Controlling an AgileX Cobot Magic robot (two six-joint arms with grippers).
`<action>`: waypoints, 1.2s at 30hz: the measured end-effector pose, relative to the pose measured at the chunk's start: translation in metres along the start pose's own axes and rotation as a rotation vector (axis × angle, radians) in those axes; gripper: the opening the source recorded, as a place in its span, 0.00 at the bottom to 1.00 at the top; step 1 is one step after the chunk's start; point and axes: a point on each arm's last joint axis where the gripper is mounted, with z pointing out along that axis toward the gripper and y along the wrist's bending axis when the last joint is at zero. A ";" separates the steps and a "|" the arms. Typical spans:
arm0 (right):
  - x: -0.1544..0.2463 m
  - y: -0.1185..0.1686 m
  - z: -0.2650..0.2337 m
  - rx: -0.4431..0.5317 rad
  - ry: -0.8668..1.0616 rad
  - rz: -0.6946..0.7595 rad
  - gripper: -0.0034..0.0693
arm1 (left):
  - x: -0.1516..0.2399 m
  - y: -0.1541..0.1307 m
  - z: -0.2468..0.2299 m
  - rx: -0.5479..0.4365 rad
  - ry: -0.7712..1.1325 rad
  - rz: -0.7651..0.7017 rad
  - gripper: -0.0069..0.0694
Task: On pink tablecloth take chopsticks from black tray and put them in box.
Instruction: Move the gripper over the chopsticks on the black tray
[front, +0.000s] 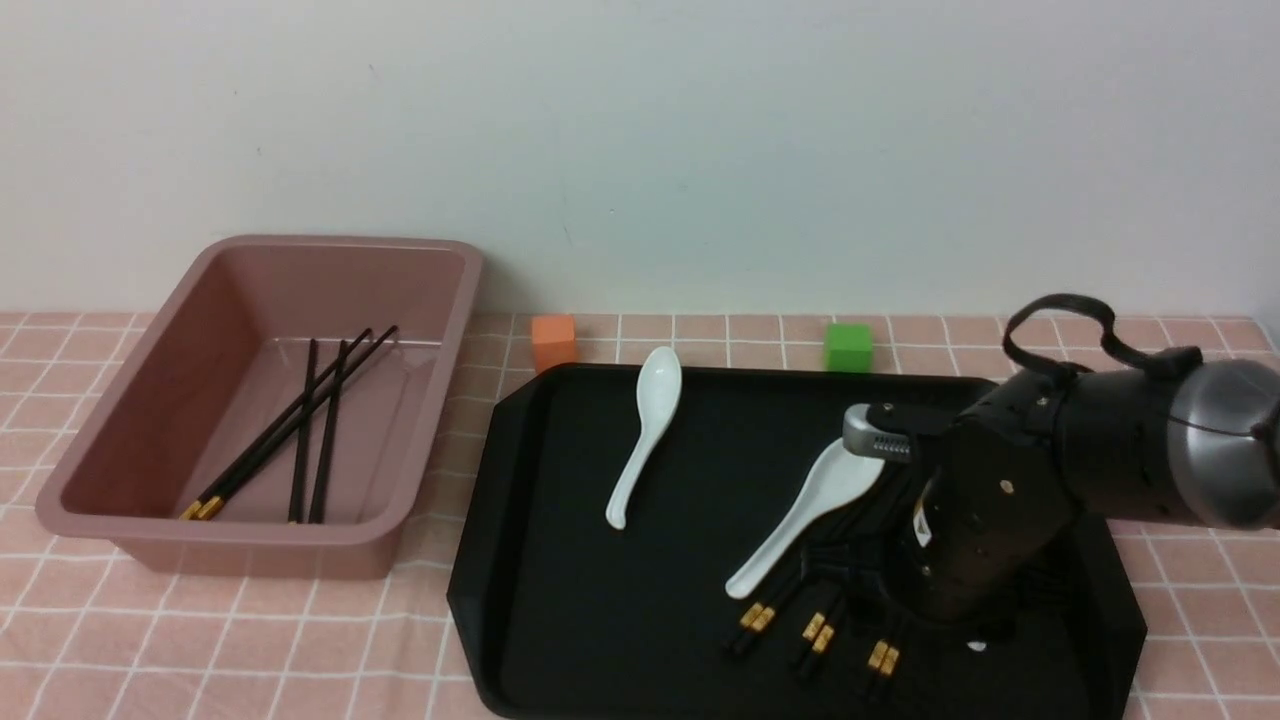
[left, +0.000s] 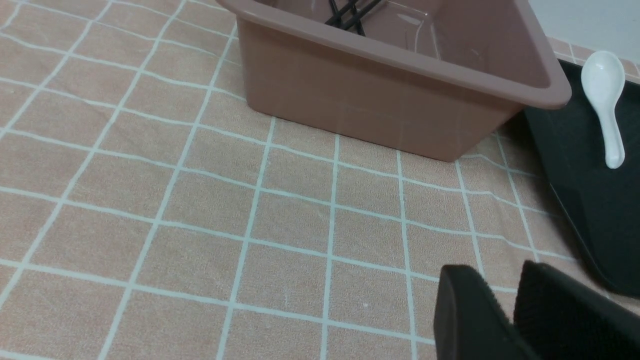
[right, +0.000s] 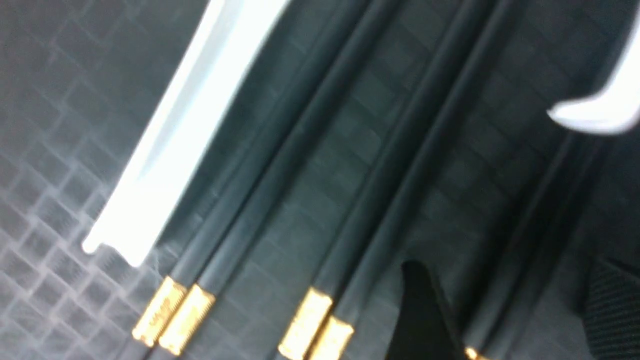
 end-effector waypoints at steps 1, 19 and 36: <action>-0.001 0.001 0.001 0.001 0.002 0.000 0.62 | 0.000 0.000 0.000 0.000 0.000 0.000 0.31; -0.006 0.004 0.008 0.056 0.039 -0.072 0.42 | 0.000 0.000 0.000 0.000 0.000 0.000 0.32; 0.001 -0.009 -0.020 0.138 0.113 -0.125 0.23 | 0.000 0.000 0.000 0.000 0.000 0.000 0.33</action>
